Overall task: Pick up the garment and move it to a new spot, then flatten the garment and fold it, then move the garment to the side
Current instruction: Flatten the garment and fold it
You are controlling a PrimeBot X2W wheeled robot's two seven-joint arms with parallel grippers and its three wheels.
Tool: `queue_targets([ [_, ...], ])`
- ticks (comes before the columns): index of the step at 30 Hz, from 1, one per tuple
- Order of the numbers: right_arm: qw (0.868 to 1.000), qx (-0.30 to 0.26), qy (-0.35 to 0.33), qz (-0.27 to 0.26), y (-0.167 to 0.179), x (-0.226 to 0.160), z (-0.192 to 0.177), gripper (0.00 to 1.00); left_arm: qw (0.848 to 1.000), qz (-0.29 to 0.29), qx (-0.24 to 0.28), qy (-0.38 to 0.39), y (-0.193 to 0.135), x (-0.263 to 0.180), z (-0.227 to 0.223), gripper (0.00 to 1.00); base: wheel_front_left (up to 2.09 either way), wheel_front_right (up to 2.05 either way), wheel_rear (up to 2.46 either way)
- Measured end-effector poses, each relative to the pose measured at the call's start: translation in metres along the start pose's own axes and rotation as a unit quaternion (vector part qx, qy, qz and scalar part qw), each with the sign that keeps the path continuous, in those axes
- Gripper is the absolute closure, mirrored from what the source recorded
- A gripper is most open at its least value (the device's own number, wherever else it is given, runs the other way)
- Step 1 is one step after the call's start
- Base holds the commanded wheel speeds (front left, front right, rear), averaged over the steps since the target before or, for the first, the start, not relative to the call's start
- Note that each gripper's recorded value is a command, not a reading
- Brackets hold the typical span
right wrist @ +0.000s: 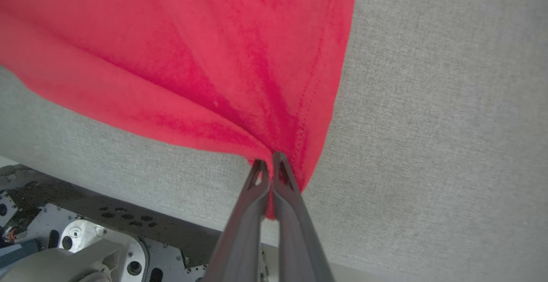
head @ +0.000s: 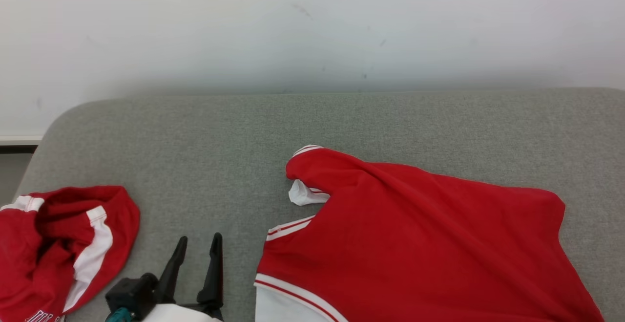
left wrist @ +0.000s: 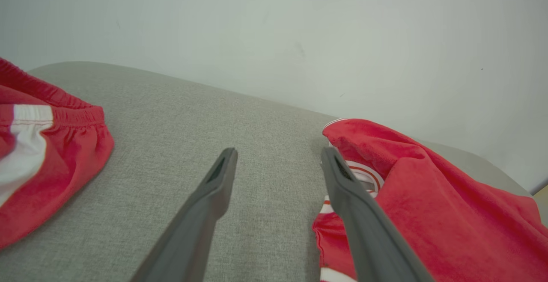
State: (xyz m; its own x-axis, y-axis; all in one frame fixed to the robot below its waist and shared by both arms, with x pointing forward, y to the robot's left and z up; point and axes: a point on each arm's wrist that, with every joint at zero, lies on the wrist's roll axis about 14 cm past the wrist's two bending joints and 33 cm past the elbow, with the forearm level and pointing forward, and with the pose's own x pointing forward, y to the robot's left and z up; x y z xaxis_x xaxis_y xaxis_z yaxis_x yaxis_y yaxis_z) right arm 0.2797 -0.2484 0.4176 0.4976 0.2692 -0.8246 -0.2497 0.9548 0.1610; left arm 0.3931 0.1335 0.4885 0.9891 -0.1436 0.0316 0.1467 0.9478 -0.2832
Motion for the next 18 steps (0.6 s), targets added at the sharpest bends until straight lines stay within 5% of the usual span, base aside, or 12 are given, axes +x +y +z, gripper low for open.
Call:
queue_targets([
  [1,1.0,0.012,-0.004,0.0,0.0,0.004,-0.001,0.58,1.0,0.001,0.0,0.002,0.001,-0.001,-0.001,0.0,0.0,0.0,0.0],
  [2,1.0,0.018,-0.003,0.004,0.002,0.008,-0.002,0.0,1.0,0.0,0.0,0.003,0.0,-0.002,-0.002,0.0,0.0,0.0,0.0],
  [6,0.999,0.031,-0.034,0.005,0.003,0.013,0.008,0.0,1.0,0.007,0.001,0.003,0.005,-0.005,-0.001,0.0,0.0,0.0,0.0],
  [10,0.988,0.06,-0.135,0.047,0.027,0.004,0.051,0.0,1.0,0.008,0.002,-0.002,0.006,-0.007,0.002,0.0,0.0,0.0,0.0],
  [15,0.954,0.065,-0.276,0.1,0.062,-0.03,0.105,0.0,1.0,0.004,0.003,-0.008,0.003,-0.009,0.007,0.0,0.0,0.0,0.0],
  [18,0.923,0.067,-0.37,0.083,0.06,-0.051,0.13,0.0,1.0,0.001,0.004,-0.013,0.001,-0.009,0.01,0.0,0.0,0.0,0.0],
])
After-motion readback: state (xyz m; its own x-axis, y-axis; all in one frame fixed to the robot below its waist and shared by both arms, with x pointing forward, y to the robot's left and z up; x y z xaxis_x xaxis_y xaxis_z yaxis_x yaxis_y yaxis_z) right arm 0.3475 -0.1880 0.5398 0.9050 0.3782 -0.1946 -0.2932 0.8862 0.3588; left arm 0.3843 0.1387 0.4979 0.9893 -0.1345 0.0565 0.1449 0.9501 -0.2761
